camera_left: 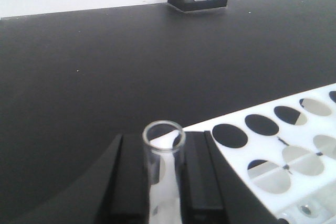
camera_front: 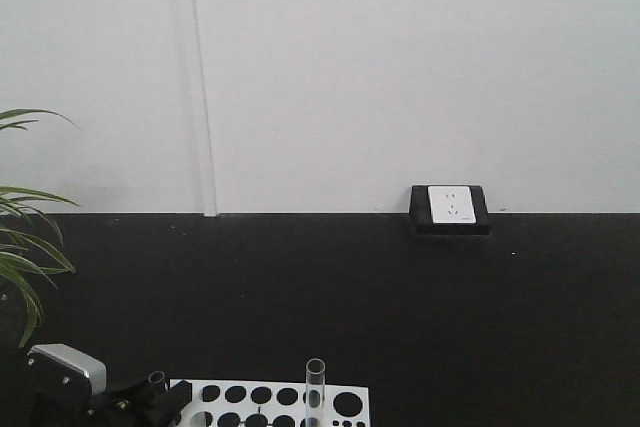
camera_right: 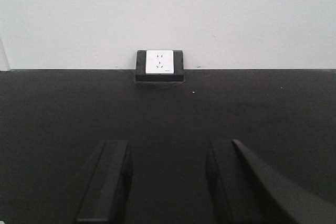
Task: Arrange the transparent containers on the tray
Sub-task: 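Lower the left gripper onto a clear test tube and grasp it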
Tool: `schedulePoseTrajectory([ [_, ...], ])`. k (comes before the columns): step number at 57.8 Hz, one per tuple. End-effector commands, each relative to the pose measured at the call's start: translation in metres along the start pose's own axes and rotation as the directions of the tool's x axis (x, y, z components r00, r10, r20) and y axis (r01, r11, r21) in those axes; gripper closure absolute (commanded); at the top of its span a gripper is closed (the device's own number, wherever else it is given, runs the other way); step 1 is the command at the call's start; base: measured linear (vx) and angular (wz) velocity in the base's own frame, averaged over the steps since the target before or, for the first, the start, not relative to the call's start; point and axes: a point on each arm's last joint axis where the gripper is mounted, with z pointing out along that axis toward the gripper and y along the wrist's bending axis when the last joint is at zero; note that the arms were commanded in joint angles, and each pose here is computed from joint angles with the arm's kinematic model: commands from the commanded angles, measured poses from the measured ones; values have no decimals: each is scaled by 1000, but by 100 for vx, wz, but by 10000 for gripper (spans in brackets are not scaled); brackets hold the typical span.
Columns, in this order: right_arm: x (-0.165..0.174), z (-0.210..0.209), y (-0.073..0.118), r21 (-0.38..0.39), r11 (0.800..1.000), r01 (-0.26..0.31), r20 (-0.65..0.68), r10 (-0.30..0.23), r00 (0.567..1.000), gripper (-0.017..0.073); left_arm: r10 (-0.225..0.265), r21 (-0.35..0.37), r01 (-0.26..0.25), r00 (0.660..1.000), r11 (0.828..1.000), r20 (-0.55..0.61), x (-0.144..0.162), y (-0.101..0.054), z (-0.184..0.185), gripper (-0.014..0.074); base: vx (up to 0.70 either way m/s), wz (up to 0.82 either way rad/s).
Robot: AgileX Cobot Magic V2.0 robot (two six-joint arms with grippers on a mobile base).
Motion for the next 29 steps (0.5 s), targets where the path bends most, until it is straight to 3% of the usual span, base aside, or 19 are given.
schedulePoseTrajectory([
  [1,-19,-2,0,-5,1000,15,111,-15,994,144,28,16,-31,990,999,141,-23,-4,-1,451,0,0],
  [24,-20,-2,1,-7,1000,16,129,-15,992,144,84,8,-90,953,996,292,-68,-15,-30,469,0,0],
  [29,-20,-2,1,-7,1000,16,129,-15,992,144,84,-15,-83,943,996,323,-80,-16,-40,469,0,0],
])
